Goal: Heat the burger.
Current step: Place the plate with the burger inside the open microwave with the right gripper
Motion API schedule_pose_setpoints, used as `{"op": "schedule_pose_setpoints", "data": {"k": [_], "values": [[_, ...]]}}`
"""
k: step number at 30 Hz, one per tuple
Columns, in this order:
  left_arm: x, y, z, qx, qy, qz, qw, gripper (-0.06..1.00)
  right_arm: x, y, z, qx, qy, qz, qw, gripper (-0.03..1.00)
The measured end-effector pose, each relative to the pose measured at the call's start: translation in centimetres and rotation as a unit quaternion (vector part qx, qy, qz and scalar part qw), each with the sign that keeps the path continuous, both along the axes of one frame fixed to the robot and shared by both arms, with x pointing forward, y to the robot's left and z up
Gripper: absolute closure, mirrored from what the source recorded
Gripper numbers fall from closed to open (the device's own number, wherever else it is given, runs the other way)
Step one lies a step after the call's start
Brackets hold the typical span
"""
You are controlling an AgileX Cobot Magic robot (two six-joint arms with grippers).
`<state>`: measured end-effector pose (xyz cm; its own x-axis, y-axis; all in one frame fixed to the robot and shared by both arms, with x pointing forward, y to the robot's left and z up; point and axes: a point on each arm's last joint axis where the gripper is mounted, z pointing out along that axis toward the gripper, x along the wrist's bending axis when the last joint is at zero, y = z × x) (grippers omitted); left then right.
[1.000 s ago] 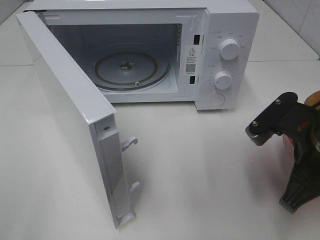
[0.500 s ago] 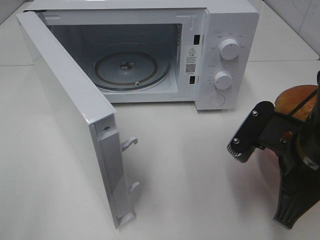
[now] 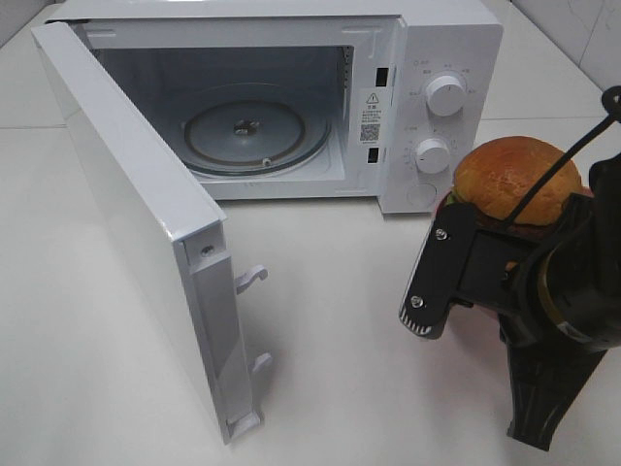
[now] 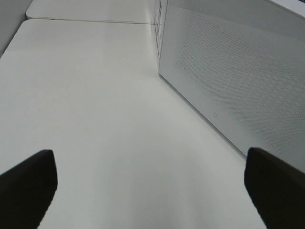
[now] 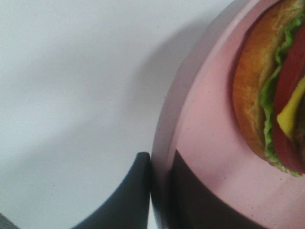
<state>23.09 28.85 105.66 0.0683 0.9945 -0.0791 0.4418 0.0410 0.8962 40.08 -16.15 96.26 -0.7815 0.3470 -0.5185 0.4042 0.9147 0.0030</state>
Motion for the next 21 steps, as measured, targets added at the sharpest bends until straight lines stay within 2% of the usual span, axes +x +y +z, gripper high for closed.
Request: {"op": "schedule_pose_setpoints", "data": {"k": [3, 5, 8, 10, 13, 16, 21], "values": [[0.0, 0.0, 0.0, 0.000, 0.000, 0.000, 1.000, -0.04, 0.0, 0.4, 0.0, -0.003, -0.003, 0.035, 0.999, 0.95], [0.0, 0.0, 0.0, 0.000, 0.000, 0.000, 1.000, -0.04, 0.1, 0.9, 0.0, -0.001, 0.000, 0.086, 0.996, 0.95], [0.0, 0.0, 0.0, 0.000, 0.000, 0.000, 1.000, -0.04, 0.1, 1.0, 0.0, -0.003, 0.001, 0.098, 0.995, 0.94], [0.0, 0.0, 0.0, 0.000, 0.000, 0.000, 1.000, -0.04, 0.2, 1.3, 0.0, -0.008, 0.002, 0.142, 0.990, 0.94], [0.0, 0.0, 0.0, 0.000, 0.000, 0.000, 1.000, -0.04, 0.2, 1.4, 0.0, -0.017, 0.004, 0.174, 0.985, 0.94], [0.0, 0.0, 0.0, 0.000, 0.000, 0.000, 1.000, -0.04, 0.2, 1.5, 0.0, -0.020, 0.004, 0.185, 0.983, 0.94], [0.0, 0.0, 0.0, 0.000, 0.000, 0.000, 1.000, -0.04, 0.3, 2.2, 0.0, -0.022, -0.002, 0.265, 0.964, 0.94]]}}
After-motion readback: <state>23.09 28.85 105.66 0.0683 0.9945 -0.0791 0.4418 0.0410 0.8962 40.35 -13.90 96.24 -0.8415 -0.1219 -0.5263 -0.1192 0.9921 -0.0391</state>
